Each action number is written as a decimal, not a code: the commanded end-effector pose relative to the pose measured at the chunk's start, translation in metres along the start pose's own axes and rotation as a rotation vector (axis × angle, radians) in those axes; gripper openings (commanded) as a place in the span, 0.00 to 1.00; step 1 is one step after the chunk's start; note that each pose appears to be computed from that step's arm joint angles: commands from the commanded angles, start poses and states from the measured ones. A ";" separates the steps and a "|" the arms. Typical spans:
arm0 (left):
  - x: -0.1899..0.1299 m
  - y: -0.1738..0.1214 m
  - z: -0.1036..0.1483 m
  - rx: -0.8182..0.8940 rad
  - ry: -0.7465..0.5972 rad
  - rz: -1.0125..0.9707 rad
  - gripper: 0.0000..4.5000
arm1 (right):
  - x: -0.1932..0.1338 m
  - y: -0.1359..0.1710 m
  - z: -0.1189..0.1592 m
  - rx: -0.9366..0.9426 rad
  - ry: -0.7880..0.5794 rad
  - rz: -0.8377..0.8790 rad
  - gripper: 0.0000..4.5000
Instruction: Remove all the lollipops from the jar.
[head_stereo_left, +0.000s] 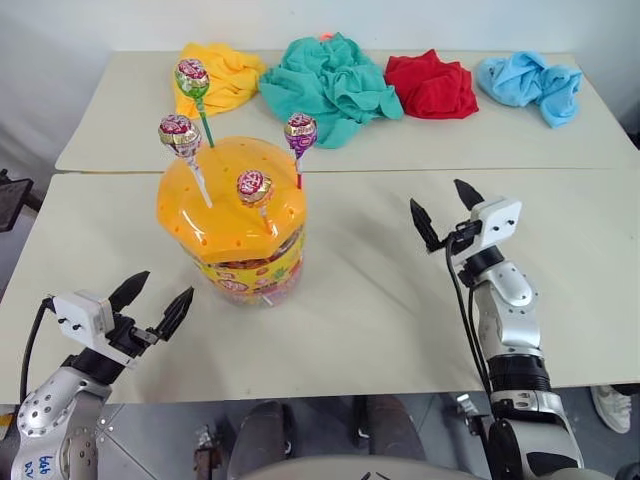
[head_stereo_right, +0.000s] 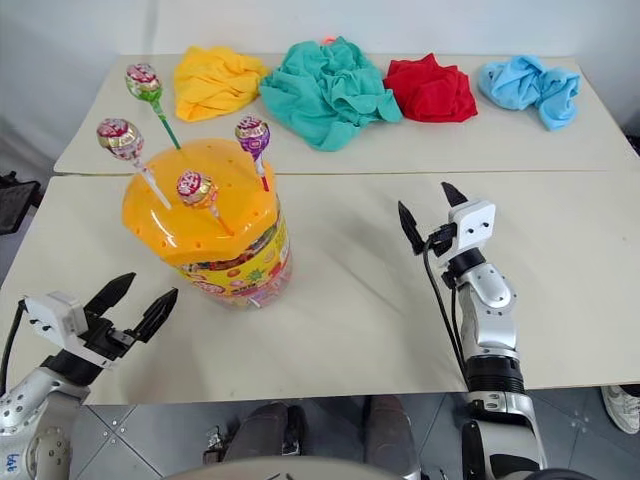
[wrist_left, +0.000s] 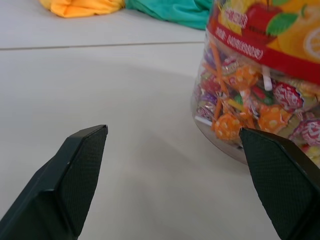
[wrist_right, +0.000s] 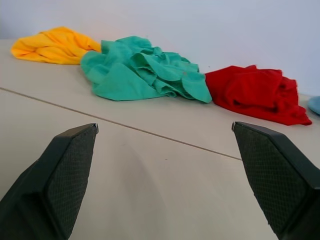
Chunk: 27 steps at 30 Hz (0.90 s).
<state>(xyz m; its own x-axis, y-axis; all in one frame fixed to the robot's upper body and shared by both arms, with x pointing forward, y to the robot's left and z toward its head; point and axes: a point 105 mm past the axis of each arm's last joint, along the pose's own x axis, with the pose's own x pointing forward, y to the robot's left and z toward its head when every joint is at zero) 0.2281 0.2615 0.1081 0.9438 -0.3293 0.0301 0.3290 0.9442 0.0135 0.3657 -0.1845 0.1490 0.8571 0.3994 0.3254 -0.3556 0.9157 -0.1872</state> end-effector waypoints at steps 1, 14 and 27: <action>-0.002 0.008 0.005 0.082 0.011 0.045 0.99 | 0.000 -0.001 0.016 0.008 -0.051 0.046 1.00; -0.018 0.055 0.125 -0.144 -0.207 -0.366 0.99 | -0.064 0.067 0.159 0.203 -0.272 0.707 1.00; 0.080 -0.013 0.187 -0.186 -0.324 -0.822 0.99 | -0.053 0.088 0.196 0.220 -0.514 0.521 1.00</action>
<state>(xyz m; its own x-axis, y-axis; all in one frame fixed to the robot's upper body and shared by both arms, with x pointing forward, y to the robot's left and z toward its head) 0.2918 0.2280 0.2928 0.3920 -0.8421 0.3703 0.9112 0.4108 -0.0305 0.2240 -0.1182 0.2907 0.3187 0.7065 0.6319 -0.8052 0.5535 -0.2129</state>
